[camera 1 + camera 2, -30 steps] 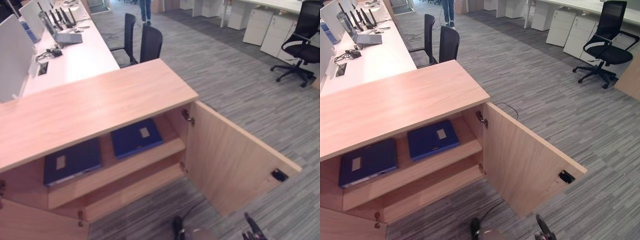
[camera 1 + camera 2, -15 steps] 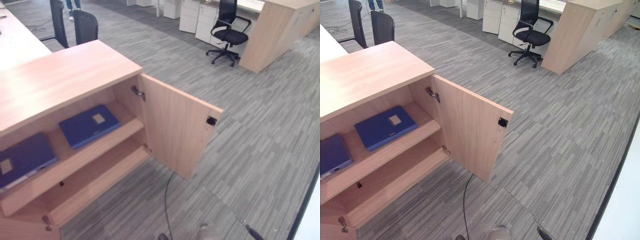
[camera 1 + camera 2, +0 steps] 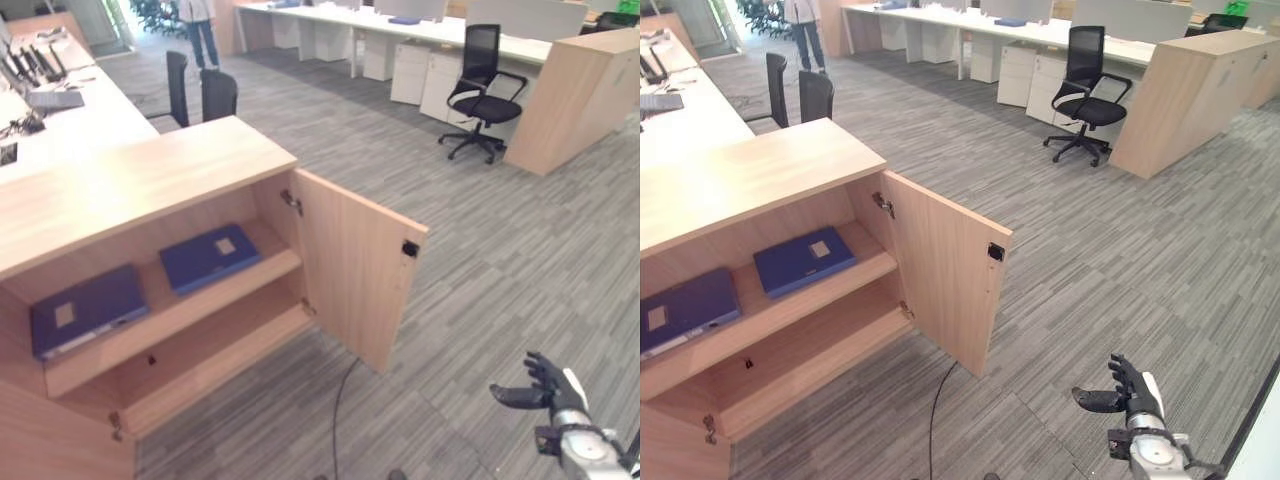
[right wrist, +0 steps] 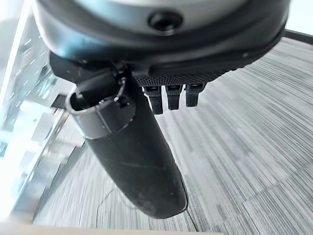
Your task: Put the empty folder in the office cabinet
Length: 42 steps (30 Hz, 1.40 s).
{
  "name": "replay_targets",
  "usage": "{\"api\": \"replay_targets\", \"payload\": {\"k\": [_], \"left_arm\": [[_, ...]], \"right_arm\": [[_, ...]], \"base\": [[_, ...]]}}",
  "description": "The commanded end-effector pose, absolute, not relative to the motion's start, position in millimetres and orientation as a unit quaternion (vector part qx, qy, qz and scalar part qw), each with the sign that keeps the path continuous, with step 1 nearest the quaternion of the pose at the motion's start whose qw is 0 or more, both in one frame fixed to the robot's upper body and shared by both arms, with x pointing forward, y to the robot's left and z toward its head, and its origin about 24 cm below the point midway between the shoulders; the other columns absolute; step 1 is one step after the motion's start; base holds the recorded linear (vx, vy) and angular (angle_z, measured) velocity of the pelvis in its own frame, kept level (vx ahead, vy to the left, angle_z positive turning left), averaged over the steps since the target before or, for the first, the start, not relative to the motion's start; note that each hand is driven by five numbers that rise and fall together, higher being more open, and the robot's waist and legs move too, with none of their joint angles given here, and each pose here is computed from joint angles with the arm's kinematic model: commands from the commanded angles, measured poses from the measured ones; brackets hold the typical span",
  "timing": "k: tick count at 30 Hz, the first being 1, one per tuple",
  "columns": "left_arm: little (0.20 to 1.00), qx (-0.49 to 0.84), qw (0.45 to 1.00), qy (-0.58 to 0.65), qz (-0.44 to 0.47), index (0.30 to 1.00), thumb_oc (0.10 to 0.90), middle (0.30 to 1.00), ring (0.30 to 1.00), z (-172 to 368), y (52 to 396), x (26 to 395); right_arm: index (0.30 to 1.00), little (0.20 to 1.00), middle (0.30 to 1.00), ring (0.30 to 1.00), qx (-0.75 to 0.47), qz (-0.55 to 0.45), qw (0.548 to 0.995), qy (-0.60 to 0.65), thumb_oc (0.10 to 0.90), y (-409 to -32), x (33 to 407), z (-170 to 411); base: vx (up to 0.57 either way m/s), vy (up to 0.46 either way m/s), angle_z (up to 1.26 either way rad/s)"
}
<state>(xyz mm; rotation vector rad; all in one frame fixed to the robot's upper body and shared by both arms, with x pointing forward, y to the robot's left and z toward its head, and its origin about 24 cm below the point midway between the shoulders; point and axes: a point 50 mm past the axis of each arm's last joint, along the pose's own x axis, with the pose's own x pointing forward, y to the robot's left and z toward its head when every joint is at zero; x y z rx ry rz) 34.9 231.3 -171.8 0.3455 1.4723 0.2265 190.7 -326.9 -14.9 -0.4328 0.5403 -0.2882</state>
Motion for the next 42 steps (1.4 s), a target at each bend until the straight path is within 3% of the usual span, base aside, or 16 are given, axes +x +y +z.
{"api": "replay_targets", "payload": {"k": [1,15,28,35,37,42], "left_arm": [[0.9,0.183,0.713,0.671,0.092,0.9,0.8,0.9,0.9,-169.3,242.0,38.4],[0.9,0.17,0.693,0.693,0.105,0.9,0.8,0.9,0.9,-169.3,246.7,18.9],[0.9,0.179,0.695,0.69,0.099,0.9,0.8,0.9,0.9,-168.8,247.2,25.5],[0.9,0.178,0.685,0.7,0.099,0.9,0.8,0.9,0.9,-168.5,248.5,23.0],[0.9,0.18,0.685,0.7,0.094,0.9,0.8,0.9,0.9,-168.3,248.5,25.9],[0.9,0.197,0.703,0.679,0.078,0.9,0.8,0.9,0.9,-167.7,246.3,43.7]], "right_arm": [[0.9,0.9,0.9,0.9,-0.258,-0.117,0.953,0.107,0.8,-321.5,247.6,50.9],[0.9,0.9,0.9,0.9,-0.291,0.022,0.956,-0.014,0.8,-254.4,335.3,127.3],[0.9,0.9,0.9,0.9,-0.248,0.147,0.957,-0.02,0.8,-181.0,367.9,138.5],[0.9,0.9,0.9,0.9,-0.131,0.281,0.95,-0.026,0.8,-116.7,347.9,126.8],[0.9,0.9,0.9,0.9,-0.03,0.394,0.918,-0.004,0.8,-69.2,318.3,111.3],[0.9,0.9,0.9,0.9,0.104,0.517,0.842,0.115,0.8,-2.6,257.8,54.3]], "base": [[0.06,-0.093,-0.04],[0.05,-0.077,0.28],[0.02,-0.051,0.12],[0.03,-0.017,0.07],[0.03,-0.017,0.03],[0.0,-0.016,0.05]]}}
